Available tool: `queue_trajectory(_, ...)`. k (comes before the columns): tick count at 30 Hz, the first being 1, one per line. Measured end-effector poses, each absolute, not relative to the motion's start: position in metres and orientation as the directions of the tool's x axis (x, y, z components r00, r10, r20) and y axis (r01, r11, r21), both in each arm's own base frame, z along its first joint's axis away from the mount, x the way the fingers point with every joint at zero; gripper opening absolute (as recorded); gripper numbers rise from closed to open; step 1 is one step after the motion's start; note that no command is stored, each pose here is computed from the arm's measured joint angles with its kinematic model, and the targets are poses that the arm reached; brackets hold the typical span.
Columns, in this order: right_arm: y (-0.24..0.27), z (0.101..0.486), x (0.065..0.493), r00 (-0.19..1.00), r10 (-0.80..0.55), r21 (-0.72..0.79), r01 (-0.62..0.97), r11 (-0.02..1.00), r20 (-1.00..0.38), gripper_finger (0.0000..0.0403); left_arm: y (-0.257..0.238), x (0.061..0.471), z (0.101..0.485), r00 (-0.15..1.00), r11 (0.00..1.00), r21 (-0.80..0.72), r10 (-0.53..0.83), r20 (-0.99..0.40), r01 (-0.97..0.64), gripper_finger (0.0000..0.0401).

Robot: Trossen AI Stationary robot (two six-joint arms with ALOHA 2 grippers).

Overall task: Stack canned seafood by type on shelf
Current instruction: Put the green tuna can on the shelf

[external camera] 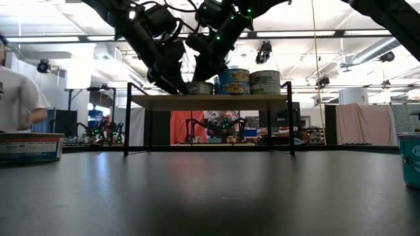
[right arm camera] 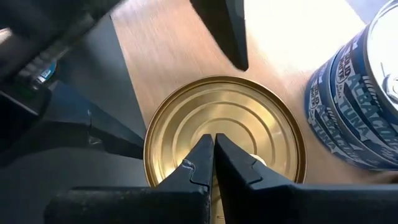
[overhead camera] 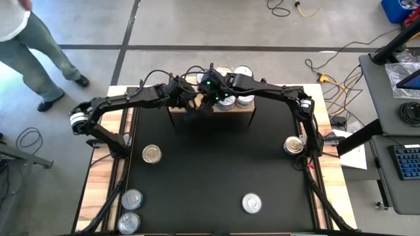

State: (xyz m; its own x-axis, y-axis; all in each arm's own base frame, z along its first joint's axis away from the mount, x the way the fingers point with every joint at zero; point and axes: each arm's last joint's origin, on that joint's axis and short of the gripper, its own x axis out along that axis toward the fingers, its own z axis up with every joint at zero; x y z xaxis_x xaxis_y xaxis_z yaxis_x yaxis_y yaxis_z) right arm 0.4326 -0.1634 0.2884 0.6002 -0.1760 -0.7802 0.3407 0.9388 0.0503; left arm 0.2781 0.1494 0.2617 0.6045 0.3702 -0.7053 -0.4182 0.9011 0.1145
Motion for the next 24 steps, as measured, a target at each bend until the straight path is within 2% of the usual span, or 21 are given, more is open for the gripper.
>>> queue_trajectory(15,-0.166,0.287,0.432,0.586,-0.219,0.005,0.355,0.935,-0.780,0.0009,0.146,0.271,0.323,0.566,0.905,0.134,0.361,-0.741,-0.403,0.0399)
queue_trajectory(18,-0.165,0.291,0.431,0.588,-0.219,0.003,0.354,0.935,-0.779,0.0009,0.154,0.266,0.317,0.533,0.868,0.190,0.440,-0.723,-0.459,0.0399)
queue_trajectory(22,-0.162,0.307,0.428,0.620,-0.190,0.031,0.328,0.944,-0.761,0.0009,0.170,0.258,0.298,0.393,0.723,0.324,0.631,-0.669,-0.610,0.0393)
queue_trajectory(24,-0.159,0.320,0.426,0.663,-0.160,0.062,0.299,0.952,-0.731,0.0009,0.175,0.256,0.290,0.381,0.702,0.325,0.649,-0.659,-0.634,0.0389)
